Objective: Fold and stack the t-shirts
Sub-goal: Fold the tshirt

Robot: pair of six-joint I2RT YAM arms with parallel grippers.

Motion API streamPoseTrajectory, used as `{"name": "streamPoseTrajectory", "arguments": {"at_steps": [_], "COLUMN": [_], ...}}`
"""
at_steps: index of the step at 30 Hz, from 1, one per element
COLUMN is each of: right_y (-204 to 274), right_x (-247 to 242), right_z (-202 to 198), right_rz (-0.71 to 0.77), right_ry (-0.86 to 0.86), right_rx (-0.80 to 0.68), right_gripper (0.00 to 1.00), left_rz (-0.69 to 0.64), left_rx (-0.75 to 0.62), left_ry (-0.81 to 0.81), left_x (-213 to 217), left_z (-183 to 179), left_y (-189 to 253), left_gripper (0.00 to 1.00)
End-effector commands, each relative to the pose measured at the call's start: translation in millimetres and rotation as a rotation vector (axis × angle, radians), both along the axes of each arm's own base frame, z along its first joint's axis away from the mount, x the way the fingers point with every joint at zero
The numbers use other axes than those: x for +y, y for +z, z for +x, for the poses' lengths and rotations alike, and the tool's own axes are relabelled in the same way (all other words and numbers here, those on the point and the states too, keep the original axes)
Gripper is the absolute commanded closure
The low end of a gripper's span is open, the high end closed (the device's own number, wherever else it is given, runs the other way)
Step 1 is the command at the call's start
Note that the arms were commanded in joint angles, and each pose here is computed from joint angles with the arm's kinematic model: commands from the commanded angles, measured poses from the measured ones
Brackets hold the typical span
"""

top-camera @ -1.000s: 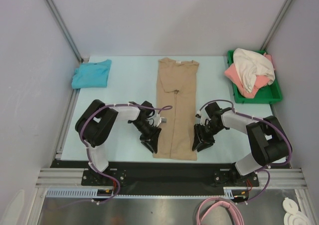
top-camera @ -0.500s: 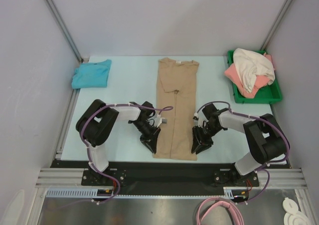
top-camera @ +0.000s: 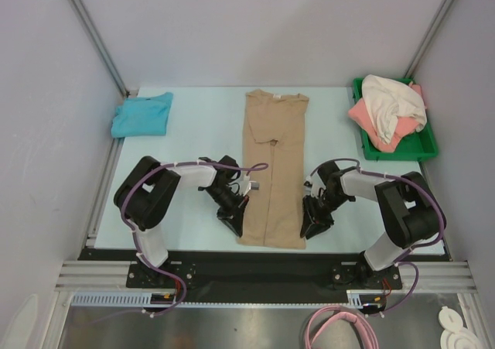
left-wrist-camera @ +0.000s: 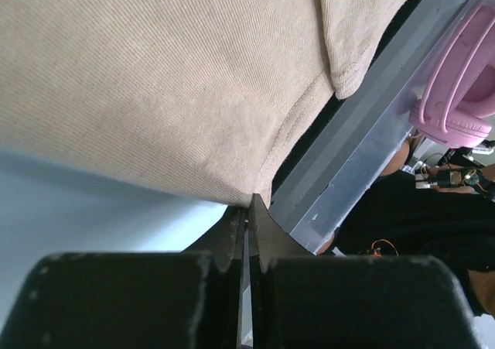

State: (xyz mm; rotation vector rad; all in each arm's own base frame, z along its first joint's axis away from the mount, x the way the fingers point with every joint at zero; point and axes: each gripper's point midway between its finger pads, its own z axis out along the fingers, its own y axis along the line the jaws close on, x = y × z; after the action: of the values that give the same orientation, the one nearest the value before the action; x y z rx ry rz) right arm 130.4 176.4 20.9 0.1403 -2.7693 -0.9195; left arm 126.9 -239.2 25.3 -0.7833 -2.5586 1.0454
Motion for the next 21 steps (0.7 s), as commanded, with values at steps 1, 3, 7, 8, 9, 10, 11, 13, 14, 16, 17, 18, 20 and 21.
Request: {"name": "streamPoseTrajectory", "arguments": {"at_steps": [1,3,7,8,9,10,11,13,14,16,17,18,20,21], "right_y": [-0.4,-0.9,2.5,3.6,5.4,6.3,7.8,13.6,16.5,29.3,33.7,40.8,56.7,64.7], "right_x": [3.9,7.3,12.1,12.8,14.3,14.5,14.4,14.5,13.7,15.6,15.9,17.0,18.7,19.5], "right_z": [-4.7,-8.0,-10.2,-10.1,-8.5,-7.5,-6.4,1.7,4.7,17.8,22.5,30.4,36.1,43.2], "right_rz": [-0.002,0.01,0.037,0.042,0.052,0.051,0.052,0.054,0.053,0.084,0.092,0.106,0.134,0.14], "right_ry": [0.007,0.034,0.058,0.062,0.067,0.071,0.072,0.077,0.076,0.07,0.078,0.08,0.102,0.113], "right_rx": [0.039,0.038,0.045,0.041,0.031,0.023,0.018,-0.027,-0.039,-0.101,-0.133,-0.175,-0.24,-0.285], "right_gripper": [0.68,0.72,0.71,0.74,0.87,0.87,0.98,1.0,1.0,1.0,1.0,1.0,1.0,1.0], "left_rz": [-0.053,-0.059,-0.068,-0.07,-0.07,-0.068,-0.068,-0.065,-0.067,-0.059,-0.066,-0.062,-0.064,-0.073], "left_rx": [-0.018,-0.016,-0.021,-0.022,-0.024,-0.024,-0.03,-0.046,-0.061,-0.095,-0.123,-0.146,-0.209,-0.23], "left_ry": [-0.028,-0.028,-0.028,-0.03,-0.031,-0.032,-0.032,-0.038,-0.032,-0.024,-0.007,-0.001,0.026,0.032], "left_x": [-6.2,-8.0,-9.5,-9.6,-9.5,-9.2,-9.1,-8.0,-7.8,-5.2,-4.7,-3.5,-0.8,-0.5], "left_z": [1.1,2.4,3.6,3.6,3.9,3.8,5.0,7.2,12.6,22.4,34.2,40.9,61.3,67.0], "left_y": [11.0,11.6,14.0,14.1,14.2,14.1,14.5,15.4,17.3,19.8,23.8,25.8,36.5,42.8], "left_gripper": [1.0,0.99,1.0,1.0,1.0,1.0,0.99,1.0,0.99,1.0,1.0,1.0,0.99,1.0]}}
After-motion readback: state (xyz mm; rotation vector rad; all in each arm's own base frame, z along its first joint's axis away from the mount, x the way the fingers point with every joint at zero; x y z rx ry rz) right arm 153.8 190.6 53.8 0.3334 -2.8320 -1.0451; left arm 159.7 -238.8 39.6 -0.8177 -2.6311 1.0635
